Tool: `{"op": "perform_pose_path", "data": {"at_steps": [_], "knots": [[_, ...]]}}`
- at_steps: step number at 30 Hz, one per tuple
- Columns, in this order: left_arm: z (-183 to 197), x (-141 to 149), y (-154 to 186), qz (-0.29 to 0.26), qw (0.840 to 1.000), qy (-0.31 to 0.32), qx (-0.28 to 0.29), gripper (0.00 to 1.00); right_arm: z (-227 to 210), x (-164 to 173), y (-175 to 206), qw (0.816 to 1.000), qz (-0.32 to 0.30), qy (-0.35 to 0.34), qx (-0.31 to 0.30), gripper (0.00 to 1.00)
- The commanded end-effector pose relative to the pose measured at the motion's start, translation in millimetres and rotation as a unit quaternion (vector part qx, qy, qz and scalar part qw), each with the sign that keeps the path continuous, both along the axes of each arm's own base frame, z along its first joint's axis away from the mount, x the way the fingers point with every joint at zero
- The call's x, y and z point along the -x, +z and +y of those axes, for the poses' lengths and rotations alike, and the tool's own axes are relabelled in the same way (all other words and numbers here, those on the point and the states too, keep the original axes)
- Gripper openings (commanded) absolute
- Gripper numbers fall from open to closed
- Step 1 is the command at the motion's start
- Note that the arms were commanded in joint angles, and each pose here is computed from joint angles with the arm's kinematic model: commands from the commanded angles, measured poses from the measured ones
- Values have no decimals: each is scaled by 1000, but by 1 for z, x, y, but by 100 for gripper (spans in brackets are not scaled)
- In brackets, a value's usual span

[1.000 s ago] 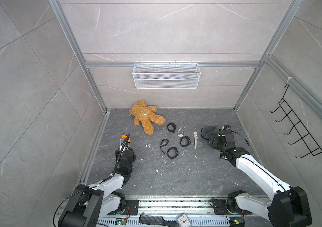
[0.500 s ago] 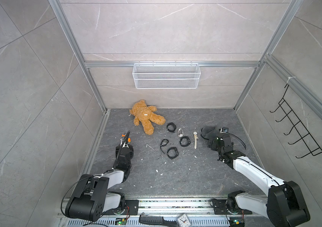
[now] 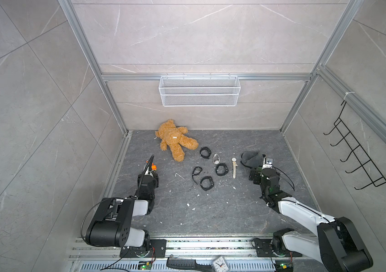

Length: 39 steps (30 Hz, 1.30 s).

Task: Wipe the watch dial
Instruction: Reset both arms

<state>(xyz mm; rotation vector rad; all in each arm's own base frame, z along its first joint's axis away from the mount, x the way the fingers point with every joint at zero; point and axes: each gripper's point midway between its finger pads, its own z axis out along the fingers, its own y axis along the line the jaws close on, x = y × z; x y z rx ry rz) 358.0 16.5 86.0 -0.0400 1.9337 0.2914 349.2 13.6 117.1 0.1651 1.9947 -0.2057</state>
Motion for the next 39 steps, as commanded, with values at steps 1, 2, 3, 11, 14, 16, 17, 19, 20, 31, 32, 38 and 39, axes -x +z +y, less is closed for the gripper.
{"op": "perform_pose_path", "data": {"at_steps": [1,2,3,11,14,16,17,19,20,31,32,38,39], "knots": [[-2,-14,19,-34,999,-10,22,57,0,-9,5,999,-44,-4,4,100],[-2,-14,18,-33,999,-12,23,57,1,-13,5,999,-49,-2,8,100],[-1,-15,17,-31,999,-12,26,57,2,-14,4,999,-45,-1,10,100],[10,-20,3,-15,998,-5,56,56,8,-9,10,997,-74,31,19,100],[7,-23,1,-5,998,-17,63,56,9,-10,12,995,-82,39,32,100],[8,-24,1,-2,998,-19,66,57,11,-14,12,995,-84,45,43,100],[8,-25,0,2,997,-20,71,57,10,-15,12,994,-85,43,48,100],[10,-27,-1,8,996,-23,81,57,8,-18,8,994,-89,42,54,100],[10,-27,-1,8,996,-24,83,57,7,-20,6,993,-94,39,55,100],[11,-27,-2,8,996,-25,86,58,-11,-31,-19,997,-69,37,0,100],[11,-27,-1,8,996,-25,85,58,-15,-33,-20,997,-64,36,-12,99],[11,-27,-1,8,996,-24,87,58,-21,-37,-20,996,-69,39,-29,100],[11,-27,-1,8,996,-25,87,59,-21,-37,-20,997,-67,39,-28,100]]}}
